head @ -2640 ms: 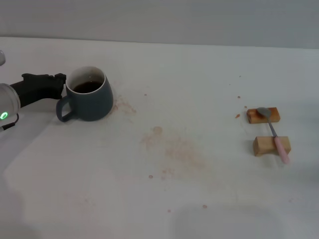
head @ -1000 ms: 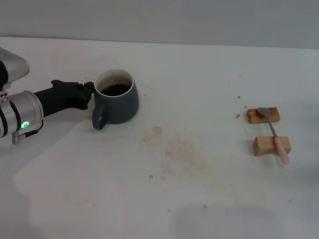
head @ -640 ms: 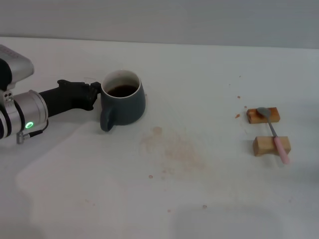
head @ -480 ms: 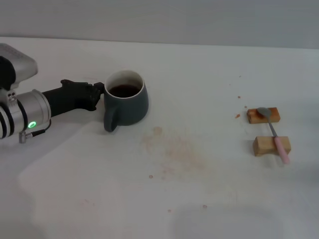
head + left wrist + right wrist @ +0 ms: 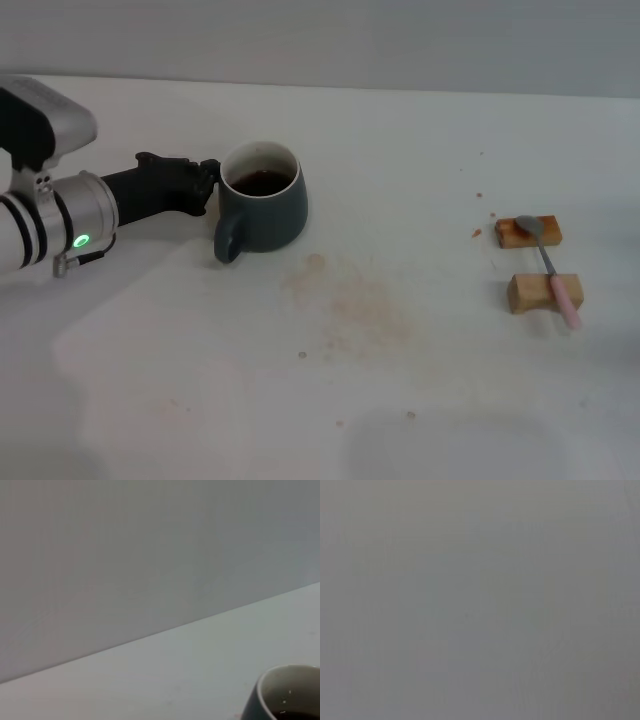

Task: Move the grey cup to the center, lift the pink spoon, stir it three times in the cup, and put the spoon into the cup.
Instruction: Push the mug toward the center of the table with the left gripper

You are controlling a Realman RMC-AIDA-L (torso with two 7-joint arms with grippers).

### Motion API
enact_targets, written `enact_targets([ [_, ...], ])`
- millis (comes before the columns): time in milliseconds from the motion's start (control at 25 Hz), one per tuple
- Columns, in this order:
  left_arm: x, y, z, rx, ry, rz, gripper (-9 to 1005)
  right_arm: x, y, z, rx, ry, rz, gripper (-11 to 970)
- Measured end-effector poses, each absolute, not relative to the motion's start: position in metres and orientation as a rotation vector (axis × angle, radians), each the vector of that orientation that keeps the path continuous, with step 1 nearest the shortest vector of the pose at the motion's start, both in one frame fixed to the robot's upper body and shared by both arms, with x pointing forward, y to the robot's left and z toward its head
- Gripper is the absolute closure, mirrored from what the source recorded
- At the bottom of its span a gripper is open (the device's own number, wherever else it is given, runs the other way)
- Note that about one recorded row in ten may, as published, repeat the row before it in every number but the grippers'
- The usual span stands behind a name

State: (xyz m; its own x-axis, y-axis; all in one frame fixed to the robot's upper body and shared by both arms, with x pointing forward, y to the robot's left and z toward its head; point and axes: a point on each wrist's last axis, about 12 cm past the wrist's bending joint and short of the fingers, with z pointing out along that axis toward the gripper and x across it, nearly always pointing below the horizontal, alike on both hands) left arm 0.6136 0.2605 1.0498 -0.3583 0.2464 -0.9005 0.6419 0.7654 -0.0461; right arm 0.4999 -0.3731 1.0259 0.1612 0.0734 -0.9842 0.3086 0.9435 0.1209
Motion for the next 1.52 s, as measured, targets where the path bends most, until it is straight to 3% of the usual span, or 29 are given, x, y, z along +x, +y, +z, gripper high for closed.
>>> enact_targets([
  [1520,0.617,0.245,1.051,0.76,1.908,-0.459,910,0.509,-0.369,1.024,0.338,1.44,-0.155,351],
])
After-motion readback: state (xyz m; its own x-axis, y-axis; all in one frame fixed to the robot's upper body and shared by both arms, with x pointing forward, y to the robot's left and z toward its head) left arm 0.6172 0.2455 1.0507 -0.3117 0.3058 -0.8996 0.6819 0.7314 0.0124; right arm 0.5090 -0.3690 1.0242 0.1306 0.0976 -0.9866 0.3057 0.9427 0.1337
